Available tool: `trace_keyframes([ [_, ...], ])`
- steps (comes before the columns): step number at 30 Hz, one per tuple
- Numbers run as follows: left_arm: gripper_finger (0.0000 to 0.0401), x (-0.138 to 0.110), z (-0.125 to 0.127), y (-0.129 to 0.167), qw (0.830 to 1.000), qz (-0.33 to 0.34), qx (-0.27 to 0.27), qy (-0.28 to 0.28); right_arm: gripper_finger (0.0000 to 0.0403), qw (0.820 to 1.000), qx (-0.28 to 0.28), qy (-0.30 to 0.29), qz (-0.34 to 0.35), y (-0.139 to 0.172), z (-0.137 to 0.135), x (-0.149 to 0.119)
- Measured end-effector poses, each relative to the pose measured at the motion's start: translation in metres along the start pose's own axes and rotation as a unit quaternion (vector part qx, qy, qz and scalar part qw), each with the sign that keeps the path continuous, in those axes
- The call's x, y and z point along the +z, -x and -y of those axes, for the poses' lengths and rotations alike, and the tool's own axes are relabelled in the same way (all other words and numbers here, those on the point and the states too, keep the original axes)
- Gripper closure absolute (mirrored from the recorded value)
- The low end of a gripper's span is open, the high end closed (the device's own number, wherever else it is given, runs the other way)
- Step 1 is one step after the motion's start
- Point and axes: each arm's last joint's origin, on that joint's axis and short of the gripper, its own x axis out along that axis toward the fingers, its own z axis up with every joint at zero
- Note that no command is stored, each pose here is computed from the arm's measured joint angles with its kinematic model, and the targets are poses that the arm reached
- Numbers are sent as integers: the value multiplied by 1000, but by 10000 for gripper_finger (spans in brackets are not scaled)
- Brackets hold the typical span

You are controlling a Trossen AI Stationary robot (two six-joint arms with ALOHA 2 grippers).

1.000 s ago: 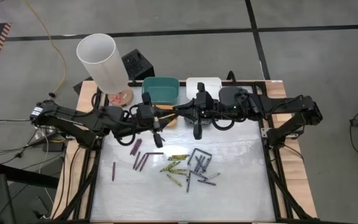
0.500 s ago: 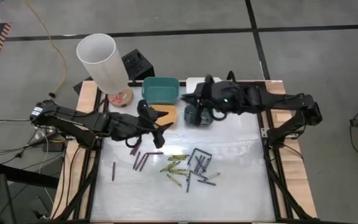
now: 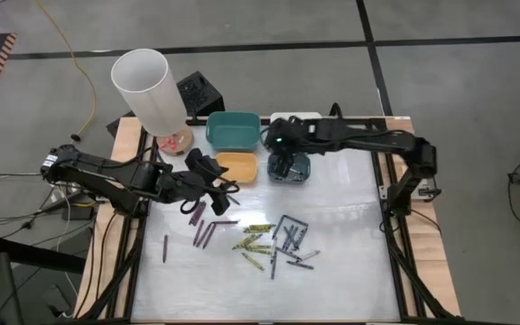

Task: Sort crayons
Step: Put the black crayon into the blue bin

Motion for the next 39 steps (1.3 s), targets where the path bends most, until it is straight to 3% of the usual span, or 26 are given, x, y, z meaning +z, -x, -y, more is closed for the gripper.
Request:
trace_keyframes([
  [5,215,-8,-5,2,999,-39,8,7,403,998,23,28,-56,-39,0,-4],
  [12,215,-25,-7,-2,999,-50,7,16,403,996,38,34,-77,-56,13,-6],
  [19,215,-56,-29,16,994,28,-31,103,403,995,58,26,-78,-55,26,-7],
  [24,215,-84,-55,37,979,75,-52,183,403,993,84,35,-73,-60,22,-11],
  [29,215,-105,-63,42,966,91,-86,227,402,990,93,36,-100,-78,17,-30],
  [39,215,-127,-48,22,977,0,-88,194,351,990,93,23,-106,-94,12,-46],
])
